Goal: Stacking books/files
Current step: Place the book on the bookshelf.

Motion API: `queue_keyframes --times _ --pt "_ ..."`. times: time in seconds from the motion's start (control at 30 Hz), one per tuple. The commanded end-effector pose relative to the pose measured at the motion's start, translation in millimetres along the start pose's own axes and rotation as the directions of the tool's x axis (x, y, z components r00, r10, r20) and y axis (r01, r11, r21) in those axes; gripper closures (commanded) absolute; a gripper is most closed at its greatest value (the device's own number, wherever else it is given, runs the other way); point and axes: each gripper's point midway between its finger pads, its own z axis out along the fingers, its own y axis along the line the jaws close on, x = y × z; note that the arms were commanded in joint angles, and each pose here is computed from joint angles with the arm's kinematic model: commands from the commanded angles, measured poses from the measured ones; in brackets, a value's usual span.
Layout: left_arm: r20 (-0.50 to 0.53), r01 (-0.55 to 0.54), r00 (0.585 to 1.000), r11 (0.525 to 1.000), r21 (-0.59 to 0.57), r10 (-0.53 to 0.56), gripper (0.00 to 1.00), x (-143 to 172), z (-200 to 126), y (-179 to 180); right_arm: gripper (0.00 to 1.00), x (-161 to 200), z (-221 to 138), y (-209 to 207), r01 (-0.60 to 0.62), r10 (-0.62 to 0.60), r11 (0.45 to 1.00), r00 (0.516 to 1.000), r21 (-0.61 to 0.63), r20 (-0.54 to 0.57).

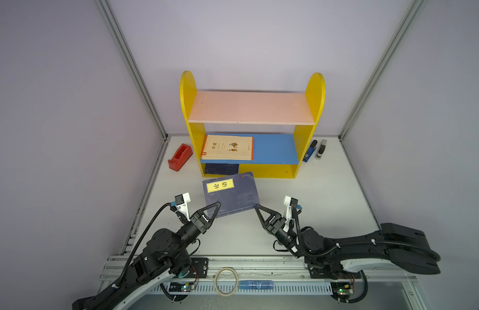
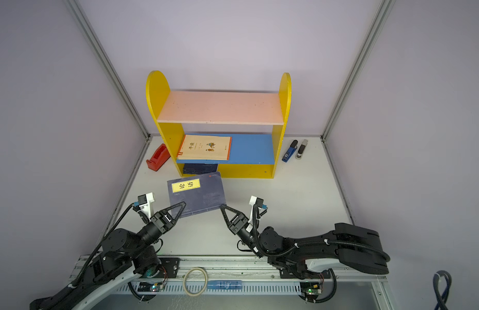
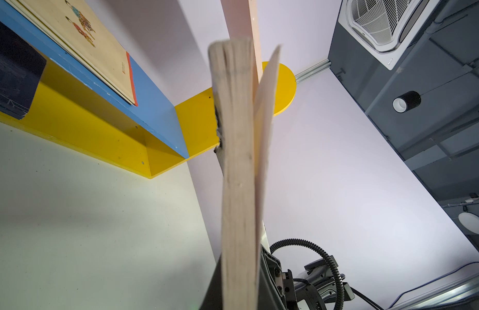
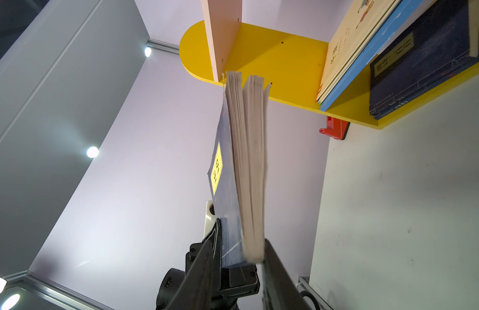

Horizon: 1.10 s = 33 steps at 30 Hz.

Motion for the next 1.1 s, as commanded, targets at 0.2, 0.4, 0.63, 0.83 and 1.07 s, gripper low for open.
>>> queue_keyframes --times 0.2,0.4,0.63,0.83,1.07 --pt "-0.003 0.019 1.0 0.998 0.056 -0.019 1.0 -2.2 -1.4 -14.3 0.76 -11.0 0.0 8.6 0.009 -0.008 1.0 0.999 -0.003 0.051" --pt "-0.011 0.028 1.0 0.997 0.066 -0.027 1.0 -1.0 -1.3 -16.3 0.77 -14.1 -0.6 11.6 0.014 -0.013 1.0 0.998 -0.014 0.065" --pt "-0.017 0.032 0.999 0.997 0.074 -0.031 1.0 -0.1 -1.3 -17.7 0.8 -12.6 1.2 11.7 0.018 -0.018 1.0 0.998 -0.006 0.06" --pt "-0.019 0.031 0.999 0.997 0.074 -0.029 1.0 0.3 -1.4 -17.8 0.87 -10.5 1.7 11.2 0.016 -0.016 1.0 0.999 -0.006 0.051" --pt "-0.027 0.032 0.999 0.995 0.092 -0.03 1.0 0.8 -1.9 -22.3 0.78 -2.1 8.6 13.3 0.026 -0.026 1.0 0.999 -0.007 0.021"
